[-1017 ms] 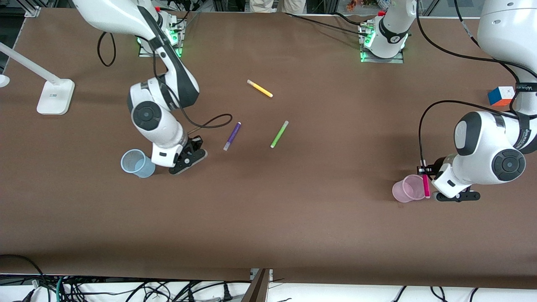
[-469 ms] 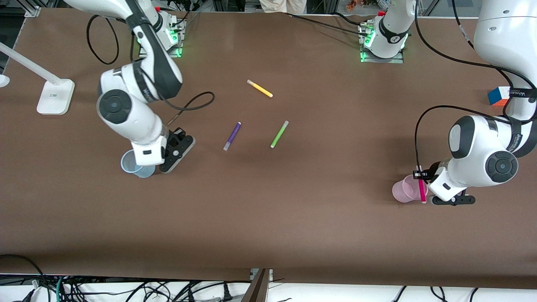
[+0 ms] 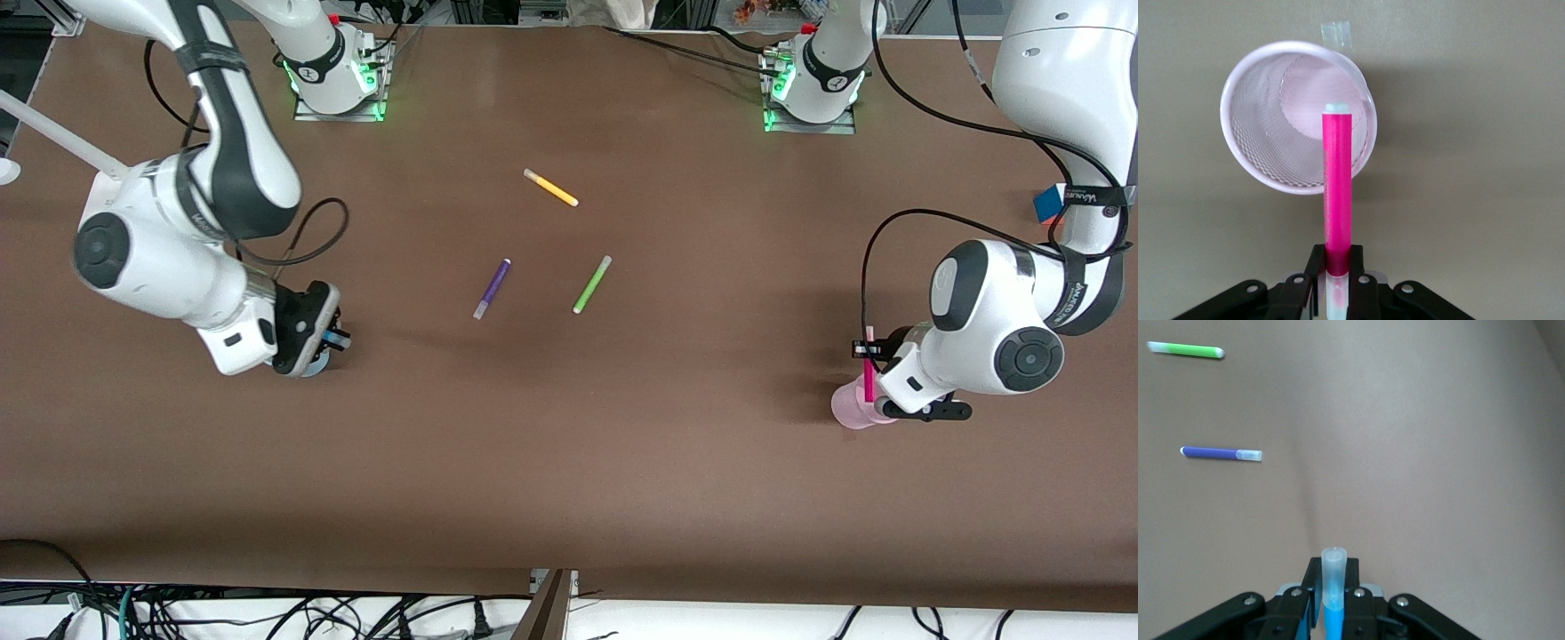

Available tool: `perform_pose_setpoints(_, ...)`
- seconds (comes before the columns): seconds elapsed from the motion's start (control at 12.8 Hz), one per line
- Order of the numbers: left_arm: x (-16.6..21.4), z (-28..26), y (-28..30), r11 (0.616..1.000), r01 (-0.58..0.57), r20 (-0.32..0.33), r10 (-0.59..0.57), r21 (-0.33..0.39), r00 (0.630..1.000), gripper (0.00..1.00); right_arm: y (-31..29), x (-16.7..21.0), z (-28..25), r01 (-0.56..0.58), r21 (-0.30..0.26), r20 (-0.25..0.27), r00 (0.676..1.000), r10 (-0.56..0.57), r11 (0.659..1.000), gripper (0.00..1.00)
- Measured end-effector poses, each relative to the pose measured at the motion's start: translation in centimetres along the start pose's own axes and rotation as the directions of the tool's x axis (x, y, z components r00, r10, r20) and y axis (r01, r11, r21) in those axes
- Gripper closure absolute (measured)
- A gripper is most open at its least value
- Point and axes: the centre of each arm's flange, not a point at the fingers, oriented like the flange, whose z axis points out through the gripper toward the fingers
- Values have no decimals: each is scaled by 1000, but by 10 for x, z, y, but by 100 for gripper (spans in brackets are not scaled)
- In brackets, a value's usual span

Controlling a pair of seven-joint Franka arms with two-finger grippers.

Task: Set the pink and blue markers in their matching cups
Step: 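Lower the pink marker into the pink cup while the right gripper carries blue marker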

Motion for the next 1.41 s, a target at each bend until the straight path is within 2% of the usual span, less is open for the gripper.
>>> perform_pose_setpoints(0.16, -1, 0, -2, 1000, 3, 5, -3, 1, 1000, 82, 10, -17, -4, 68, 15, -74, 995, -67, 998, 83)
perform_pose_setpoints(0.23, -1, 1, -4, 1000, 6, 6, -6, 0, 1000, 82, 15, -27, -5, 89, 21, -95, 992, -86, 996, 83)
perform_pose_setpoints(0.39, -1, 1, -7, 1000, 11, 8, -11, 0, 1000, 82, 22, -47, -8, 107, 43, -130, 986, -101, 993, 83)
perform_pose_setpoints(0.78, -1, 1, -12, 1000, 16, 9, -16, 0, 1000, 82, 36, -82, -7, 168, 50, -219, 964, -154, 984, 83)
perform_pose_setpoints(1.02, 2, -11, -27, 1000, -2, -15, 2, -4, 1000, 82, 43, -98, 7, 190, 63, -275, 947, -166, 980, 83)
perform_pose_setpoints(1.17, 3, -14, -44, 1000, 5, -23, -5, -11, 1000, 82, 47, -106, 14, 200, 65, -298, 939, -172, 978, 83)
perform_pose_setpoints(1.41, 10, -5, -47, 1000, 3, -42, -3, -18, 999, 82, 49, -116, 19, 193, 76, -304, 939, -162, 978, 83)
